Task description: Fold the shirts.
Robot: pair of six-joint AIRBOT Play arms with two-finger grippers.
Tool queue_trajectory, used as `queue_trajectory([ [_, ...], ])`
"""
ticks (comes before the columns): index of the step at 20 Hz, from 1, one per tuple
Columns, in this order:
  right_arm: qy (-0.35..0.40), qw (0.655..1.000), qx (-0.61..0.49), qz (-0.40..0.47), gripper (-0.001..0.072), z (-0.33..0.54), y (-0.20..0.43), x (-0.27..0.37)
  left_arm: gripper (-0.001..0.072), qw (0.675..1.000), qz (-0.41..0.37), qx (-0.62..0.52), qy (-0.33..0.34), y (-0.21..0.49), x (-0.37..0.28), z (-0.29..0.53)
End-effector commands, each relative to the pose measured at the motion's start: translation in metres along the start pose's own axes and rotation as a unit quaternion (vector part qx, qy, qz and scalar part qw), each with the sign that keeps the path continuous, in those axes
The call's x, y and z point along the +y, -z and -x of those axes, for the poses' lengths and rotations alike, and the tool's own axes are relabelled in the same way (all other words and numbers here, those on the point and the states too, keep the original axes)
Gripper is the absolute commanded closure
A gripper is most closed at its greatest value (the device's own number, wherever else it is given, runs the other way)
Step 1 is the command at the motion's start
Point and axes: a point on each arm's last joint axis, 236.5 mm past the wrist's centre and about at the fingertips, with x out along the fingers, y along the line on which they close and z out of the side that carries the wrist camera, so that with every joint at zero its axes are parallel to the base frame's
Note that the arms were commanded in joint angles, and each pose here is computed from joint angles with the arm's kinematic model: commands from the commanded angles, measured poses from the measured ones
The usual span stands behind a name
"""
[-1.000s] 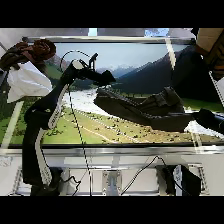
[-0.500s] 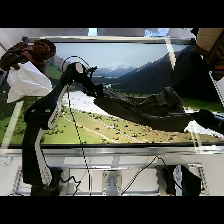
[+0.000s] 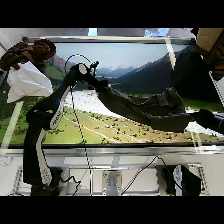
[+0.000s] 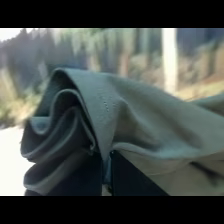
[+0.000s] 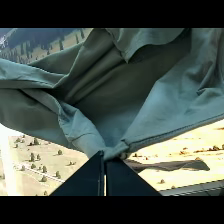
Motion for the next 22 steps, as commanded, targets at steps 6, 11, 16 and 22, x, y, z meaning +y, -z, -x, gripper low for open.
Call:
queue_trajectory([
  [6, 0.002, 1.000, -0.003, 0.000, 0.0689, 0.000, -0.002, -0.001, 0.0686, 0.991, 0.005, -0.066, 0.114, -0.031, -0.065, 0.031],
  [11, 0.002, 1.000, -0.005, 0.008, 0.0689, 0.000, -0.003, -0.001, 0.0689, 0.936, 0.105, -0.319, 0.108, -0.146, -0.047, 0.091],
  [16, 0.001, 1.000, -0.004, 0.008, 0.0689, 0.000, -0.002, -0.001, 0.0013, 0.963, 0.127, -0.230, 0.063, -0.112, -0.005, 0.047],
  [22, -0.115, 0.993, -0.012, 0.025, 0.0689, 0.006, -0.005, 0.054, 0.0007, 0.977, 0.088, -0.175, 0.086, -0.088, -0.020, 0.042],
])
